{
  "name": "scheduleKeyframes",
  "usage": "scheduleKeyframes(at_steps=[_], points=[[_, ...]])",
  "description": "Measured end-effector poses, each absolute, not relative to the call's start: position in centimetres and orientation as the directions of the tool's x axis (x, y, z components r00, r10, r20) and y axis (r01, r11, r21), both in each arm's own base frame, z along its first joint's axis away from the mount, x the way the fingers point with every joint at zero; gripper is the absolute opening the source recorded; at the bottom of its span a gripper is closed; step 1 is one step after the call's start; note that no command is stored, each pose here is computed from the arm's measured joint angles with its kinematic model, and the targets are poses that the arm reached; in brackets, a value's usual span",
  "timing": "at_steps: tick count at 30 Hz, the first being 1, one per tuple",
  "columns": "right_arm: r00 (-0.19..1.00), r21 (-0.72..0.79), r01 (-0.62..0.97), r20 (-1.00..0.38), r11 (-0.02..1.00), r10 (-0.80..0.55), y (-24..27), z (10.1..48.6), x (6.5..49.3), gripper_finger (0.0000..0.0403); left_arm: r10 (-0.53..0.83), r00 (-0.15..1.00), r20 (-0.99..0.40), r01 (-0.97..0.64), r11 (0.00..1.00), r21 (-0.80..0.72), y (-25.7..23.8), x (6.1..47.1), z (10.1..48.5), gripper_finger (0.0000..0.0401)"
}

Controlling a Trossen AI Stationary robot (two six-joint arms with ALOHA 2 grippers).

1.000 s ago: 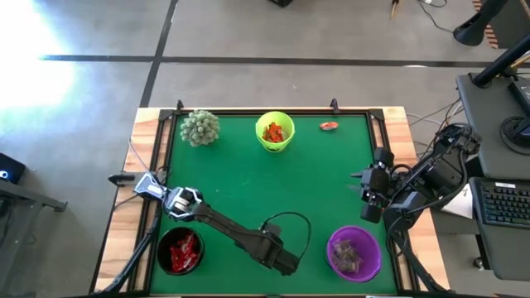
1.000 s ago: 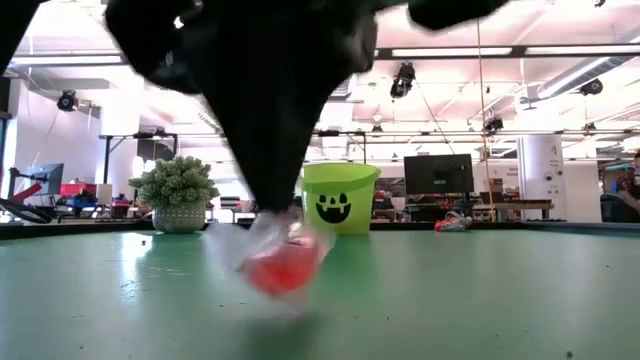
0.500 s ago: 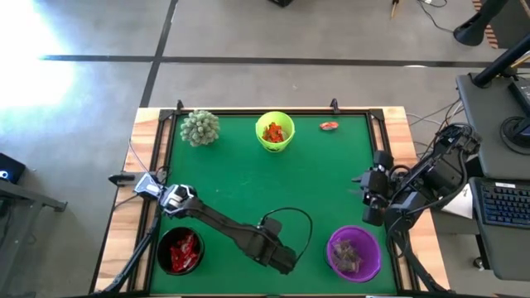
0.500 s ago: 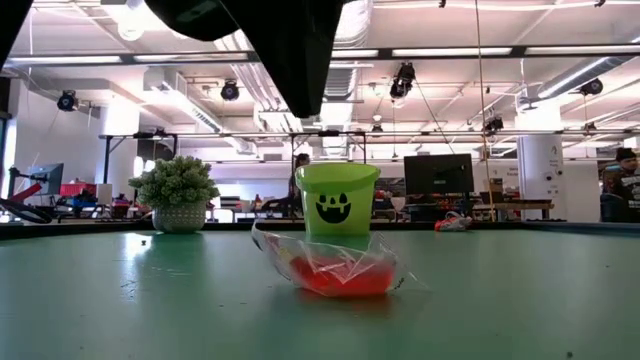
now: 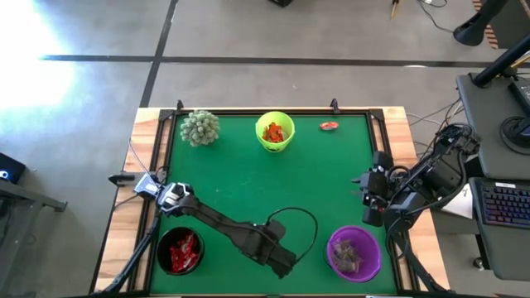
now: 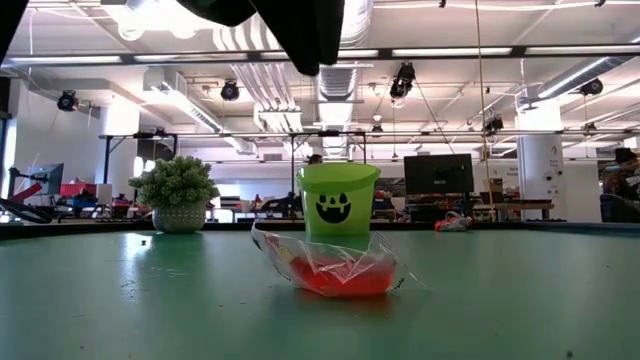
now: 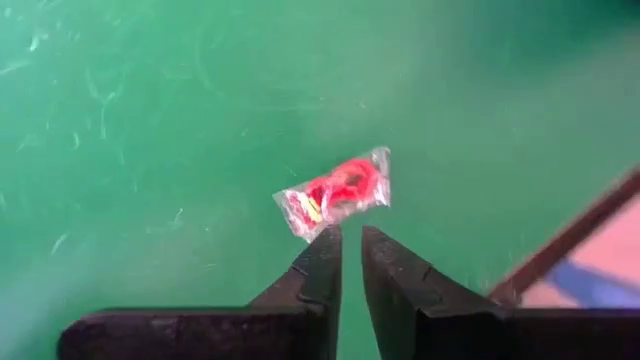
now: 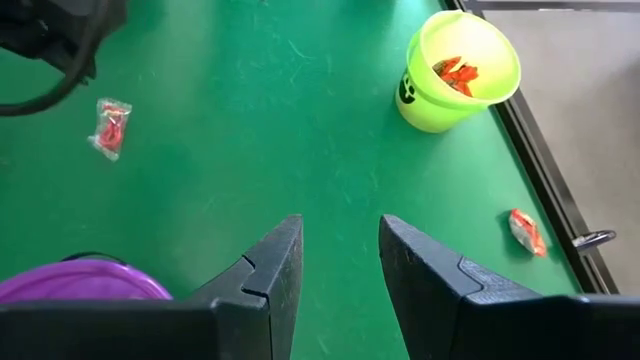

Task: Organize candy in baskets
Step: Put the red candy into the violet bucket

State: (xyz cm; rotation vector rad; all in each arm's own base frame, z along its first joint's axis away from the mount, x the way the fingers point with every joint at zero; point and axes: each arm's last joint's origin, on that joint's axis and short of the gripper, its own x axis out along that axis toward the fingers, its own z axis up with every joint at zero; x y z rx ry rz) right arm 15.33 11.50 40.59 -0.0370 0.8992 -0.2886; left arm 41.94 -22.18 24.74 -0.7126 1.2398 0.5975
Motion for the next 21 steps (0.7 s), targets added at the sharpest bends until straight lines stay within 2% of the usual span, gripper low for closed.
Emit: scheduleKeyframes(at_steps=[4,10,21], points=[[0.586,-0.157,0.226,-0.766,0.961,-0.263,11.5,40.59,15.33,0.0128,0.005,0.221,-0.975,-0.648,0.748,-0.142,-22.33,41.83,24.84,0.0061],[0.587,-0.155,0.23,-0.766,0.961,-0.263,11.5,40.59,15.33,0.0128,0.007,0.218,-0.976,-0.412,0.907,-0.086,-22.45,41.88,24.57,0.011],[0.591,-0.093,0.296,-0.764,0.95,-0.259,11.54,40.61,15.39,0.0128,-0.022,0.27,-0.963,-0.104,0.993,-0.052,-23.2,42.33,24.04,0.0121]])
